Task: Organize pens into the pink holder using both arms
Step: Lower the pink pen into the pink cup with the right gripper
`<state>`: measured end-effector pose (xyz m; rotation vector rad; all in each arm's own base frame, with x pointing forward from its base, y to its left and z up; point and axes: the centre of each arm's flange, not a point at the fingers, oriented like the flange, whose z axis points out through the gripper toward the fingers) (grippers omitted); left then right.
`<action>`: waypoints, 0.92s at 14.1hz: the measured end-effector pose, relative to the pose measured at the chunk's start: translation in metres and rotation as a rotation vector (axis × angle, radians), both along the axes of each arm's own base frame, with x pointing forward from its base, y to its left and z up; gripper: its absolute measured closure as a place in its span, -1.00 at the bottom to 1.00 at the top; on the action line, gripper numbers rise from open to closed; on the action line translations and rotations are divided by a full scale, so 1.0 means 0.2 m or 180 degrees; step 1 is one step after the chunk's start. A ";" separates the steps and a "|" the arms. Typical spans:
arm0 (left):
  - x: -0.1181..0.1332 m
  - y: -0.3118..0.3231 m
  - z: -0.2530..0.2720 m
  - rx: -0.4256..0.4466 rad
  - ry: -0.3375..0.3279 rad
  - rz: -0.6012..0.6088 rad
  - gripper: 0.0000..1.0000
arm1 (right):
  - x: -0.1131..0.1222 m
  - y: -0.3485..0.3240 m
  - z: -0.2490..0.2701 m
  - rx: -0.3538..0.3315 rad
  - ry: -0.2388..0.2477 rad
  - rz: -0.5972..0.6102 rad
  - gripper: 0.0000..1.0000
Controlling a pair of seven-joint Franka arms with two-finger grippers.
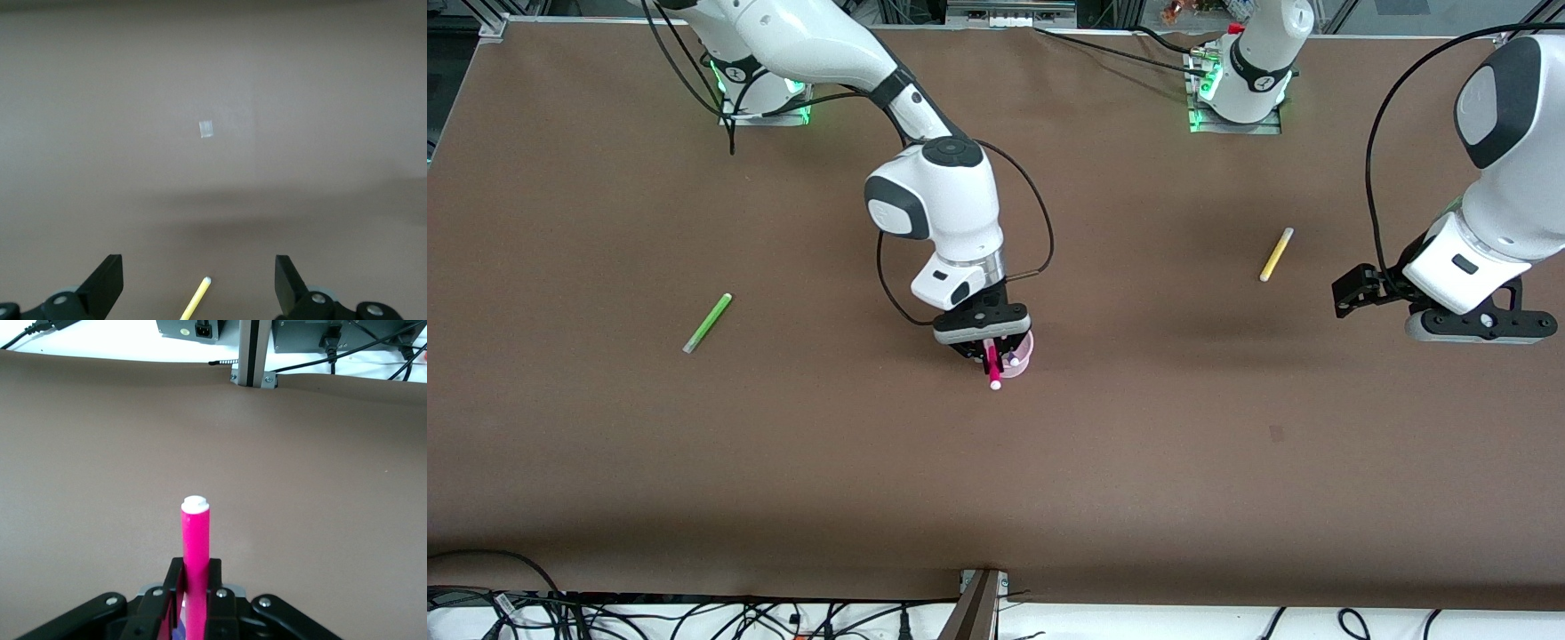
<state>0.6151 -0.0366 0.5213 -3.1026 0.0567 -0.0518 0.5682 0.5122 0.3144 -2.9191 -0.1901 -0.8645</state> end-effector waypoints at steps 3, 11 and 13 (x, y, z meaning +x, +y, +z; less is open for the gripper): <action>0.00 0.01 0.06 0.0003 0.0010 -0.0029 -1.00 | -0.01 0.02 -0.02 -0.0003 -0.0029 -0.0007 0.66; 0.00 -0.04 0.18 -0.0005 -0.0047 -0.0070 -1.00 | 0.01 0.01 -0.01 0.0035 -0.0062 -0.0117 0.66; 0.00 -0.03 0.18 -0.0004 -0.0035 -0.0069 -1.00 | -0.02 0.04 -0.05 0.0006 -0.0057 -0.0095 0.66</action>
